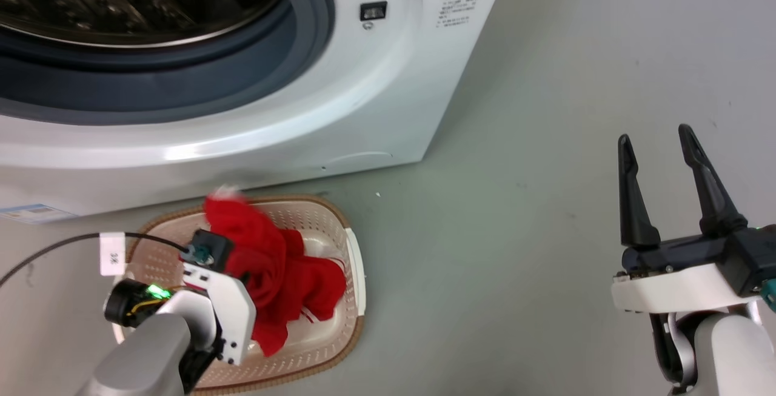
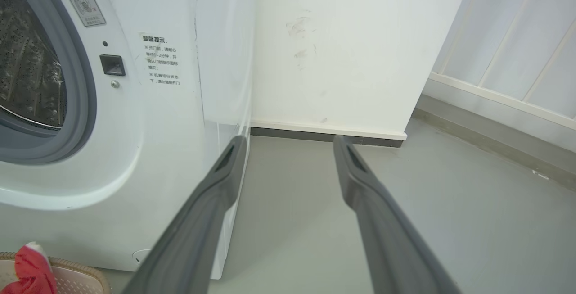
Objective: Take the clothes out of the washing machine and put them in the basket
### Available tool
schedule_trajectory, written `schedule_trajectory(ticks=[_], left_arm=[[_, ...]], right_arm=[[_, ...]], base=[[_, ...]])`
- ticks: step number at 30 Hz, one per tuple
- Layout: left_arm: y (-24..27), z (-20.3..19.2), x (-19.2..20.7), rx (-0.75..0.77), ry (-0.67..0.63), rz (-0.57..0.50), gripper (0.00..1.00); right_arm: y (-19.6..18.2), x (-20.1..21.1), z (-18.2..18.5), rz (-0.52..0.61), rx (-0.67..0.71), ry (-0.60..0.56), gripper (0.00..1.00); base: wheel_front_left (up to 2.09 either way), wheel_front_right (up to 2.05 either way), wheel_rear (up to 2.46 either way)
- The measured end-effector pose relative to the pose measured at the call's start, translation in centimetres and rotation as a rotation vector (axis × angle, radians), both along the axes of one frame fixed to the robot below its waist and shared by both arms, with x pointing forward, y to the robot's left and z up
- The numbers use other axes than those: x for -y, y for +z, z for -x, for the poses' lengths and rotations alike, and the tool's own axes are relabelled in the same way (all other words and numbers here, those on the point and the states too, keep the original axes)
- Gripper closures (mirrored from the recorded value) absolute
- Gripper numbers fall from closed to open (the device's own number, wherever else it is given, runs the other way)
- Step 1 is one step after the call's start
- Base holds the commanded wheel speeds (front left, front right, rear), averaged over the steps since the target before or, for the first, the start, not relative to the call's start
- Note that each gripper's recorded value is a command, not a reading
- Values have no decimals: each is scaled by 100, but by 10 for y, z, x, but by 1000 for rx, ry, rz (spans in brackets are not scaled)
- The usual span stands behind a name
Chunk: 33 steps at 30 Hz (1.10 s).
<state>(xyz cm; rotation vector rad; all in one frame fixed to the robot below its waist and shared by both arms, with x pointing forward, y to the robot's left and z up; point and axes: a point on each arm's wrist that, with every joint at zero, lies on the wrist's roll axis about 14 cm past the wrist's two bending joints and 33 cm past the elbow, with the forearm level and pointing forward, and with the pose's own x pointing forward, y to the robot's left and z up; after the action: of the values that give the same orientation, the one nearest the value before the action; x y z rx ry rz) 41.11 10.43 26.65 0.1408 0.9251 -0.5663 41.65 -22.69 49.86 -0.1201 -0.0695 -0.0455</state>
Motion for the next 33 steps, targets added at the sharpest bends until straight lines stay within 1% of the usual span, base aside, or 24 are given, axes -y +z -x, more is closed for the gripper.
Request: schedule_trajectory(ticks=[12, 17, 22, 26, 30, 31, 32, 33], left_arm=[[-65, -21, -9, -97, 47, -60, 100], [-87, -22, -7, -129, 66, -70, 100], [-102, -29, -6, -128, 99, -68, 100], [-113, -22, -4, -152, 89, -75, 100], [-118, -20, -6, -160, 86, -84, 100], [-118, -20, -7, -161, 86, -85, 97], [-117, -20, -6, -158, 84, -84, 10], [-116, -21, -6, -152, 84, -82, 0]], right_arm=[[-33, 13, -9, 21, -88, -33, 0], [-45, 17, -9, 25, -122, -44, 0], [-49, 23, -12, 45, -134, -56, 0], [-53, 28, -11, 54, -148, -70, 0], [-56, 29, -11, 38, -152, -75, 0], [-56, 28, -12, 37, -152, -75, 0], [-56, 28, -12, 36, -152, -74, 0], [-56, 28, -13, 35, -150, -72, 0]], base=[[0, 0, 0], [0, 0, 0], [0, 0, 0], [0, 0, 0], [0, 0, 0], [0, 0, 0], [0, 0, 0], [0, 0, 0]])
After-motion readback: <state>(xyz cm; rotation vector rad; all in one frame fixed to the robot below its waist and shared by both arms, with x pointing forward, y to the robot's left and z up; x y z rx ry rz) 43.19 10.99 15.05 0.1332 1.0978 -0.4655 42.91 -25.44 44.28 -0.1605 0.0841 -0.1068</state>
